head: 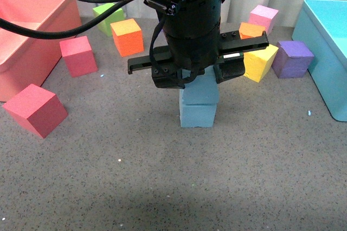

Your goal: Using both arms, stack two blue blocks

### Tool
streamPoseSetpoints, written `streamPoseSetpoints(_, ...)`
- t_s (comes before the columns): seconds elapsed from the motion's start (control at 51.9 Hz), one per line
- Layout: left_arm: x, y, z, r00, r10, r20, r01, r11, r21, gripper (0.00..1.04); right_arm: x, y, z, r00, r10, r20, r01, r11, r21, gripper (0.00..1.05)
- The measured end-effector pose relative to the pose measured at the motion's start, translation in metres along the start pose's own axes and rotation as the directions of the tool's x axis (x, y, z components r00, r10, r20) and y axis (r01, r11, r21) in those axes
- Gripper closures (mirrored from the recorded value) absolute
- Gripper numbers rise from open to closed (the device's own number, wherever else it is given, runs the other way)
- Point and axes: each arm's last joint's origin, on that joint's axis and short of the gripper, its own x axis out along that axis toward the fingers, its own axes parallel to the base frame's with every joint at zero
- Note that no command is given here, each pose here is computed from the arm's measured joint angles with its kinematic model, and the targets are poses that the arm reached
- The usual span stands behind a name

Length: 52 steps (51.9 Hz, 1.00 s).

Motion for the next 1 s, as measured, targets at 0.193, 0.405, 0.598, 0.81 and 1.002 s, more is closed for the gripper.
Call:
streamPoseSetpoints(0.193, 0.001, -0.001, -0.002, 1.0, 0.005, -0.006, -0.005, 1.0, 0.011, 0.6, 0.0, 0.0, 0.0, 1.0, 0.0, 0.0, 0.0, 1.0, 0.0, 0.09)
streamPoseSetpoints(0.405, 0.001, -0.001, -0.001, 1.0, -0.006, -0.007, 0.006, 1.0, 0.006, 0.2, 0.0, 0.0, 0.0, 1.0, 0.0, 0.0, 0.0, 1.0, 0.0, 0.09)
streamPoseSetpoints(0.598, -0.022, 0.0, 0.008, 0.998, -0.038, 0.049, 0.037, 0.999, 0.004, 0.07, 0.0, 0.0, 0.0, 1.0, 0.0, 0.0, 0.0, 1.0, 0.0, 0.09)
streamPoseSetpoints(0.81, -0.036, 0.016, 0.01, 0.911, 0.022, 0.412, -0.057, 0.996, 0.073, 0.19, 0.0, 0.0, 0.0, 1.0, 0.0, 0.0, 0.0, 1.0, 0.0, 0.09)
streamPoseSetpoints(1.002, -0.064, 0.099, -0.027, 0.566, 0.003, 0.825, -0.157, 0.982, 0.104, 0.53, 0.0, 0.0, 0.0, 1.0, -0.002, 0.0, 0.002, 1.0, 0.0, 0.09)
